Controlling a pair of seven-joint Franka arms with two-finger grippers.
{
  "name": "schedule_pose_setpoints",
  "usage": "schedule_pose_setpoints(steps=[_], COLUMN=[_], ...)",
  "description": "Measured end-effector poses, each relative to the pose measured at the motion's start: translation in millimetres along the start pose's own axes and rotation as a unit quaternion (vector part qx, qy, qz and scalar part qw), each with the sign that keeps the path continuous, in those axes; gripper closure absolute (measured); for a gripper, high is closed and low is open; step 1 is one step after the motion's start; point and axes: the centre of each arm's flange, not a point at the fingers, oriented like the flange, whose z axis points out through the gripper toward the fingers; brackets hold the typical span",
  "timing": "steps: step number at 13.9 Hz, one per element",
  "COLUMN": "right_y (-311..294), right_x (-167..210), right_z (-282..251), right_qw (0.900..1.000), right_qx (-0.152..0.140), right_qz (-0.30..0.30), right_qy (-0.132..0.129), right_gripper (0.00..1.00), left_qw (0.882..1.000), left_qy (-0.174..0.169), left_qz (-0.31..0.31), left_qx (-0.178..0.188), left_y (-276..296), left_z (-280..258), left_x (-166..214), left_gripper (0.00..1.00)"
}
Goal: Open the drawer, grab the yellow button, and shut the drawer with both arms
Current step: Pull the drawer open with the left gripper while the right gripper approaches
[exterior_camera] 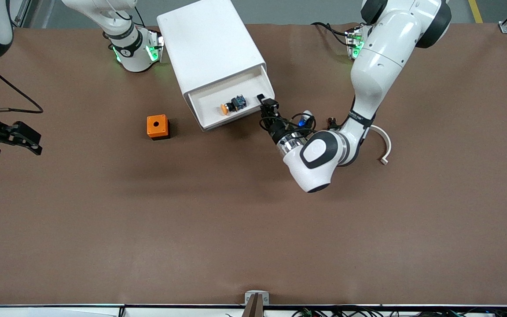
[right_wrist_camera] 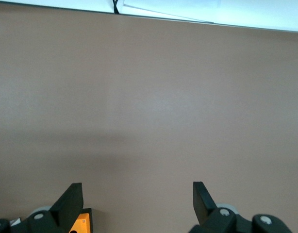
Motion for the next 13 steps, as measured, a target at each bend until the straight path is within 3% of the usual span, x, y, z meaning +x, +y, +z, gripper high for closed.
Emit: schedule_pose_setpoints(steps=[5,8,11,12,13], right_y=[-31.0,-62.8,-85.2,-94.2,-108.0], right_x=[9.3,11.4,1.4,-2.1,-5.6], right_z=[27.8,50.4,61.5,61.9,62.0], right_qw=[0.997,0.995,0.986,0.981,0.976], right_qx=[0.003,0.002,0.018,0.024,0.023], right_qz=[0.072,0.085,0.133,0.155,0.177], right_qy=[-0.022,-0.047,-0.099,-0.113,-0.124], right_gripper=[0.00,0.00,0.00,0.00,0.00], left_qw=[1.000,1.000,0.999,0.998,0.997], left_qy=[-0.017,-0.022,-0.027,-0.029,-0.032], left_qz=[0.004,0.008,0.032,0.049,0.072], left_qx=[-0.007,-0.006,-0.009,-0.012,-0.016], left_y=[-2.6,-5.9,-11.8,-14.5,-17.0], left_z=[-20.8,-23.1,-29.1,-32.9,-38.6], left_x=[4.6,2.5,-0.6,-1.4,-1.2], left_gripper=[0.75,0.44,0.12,0.03,0.01])
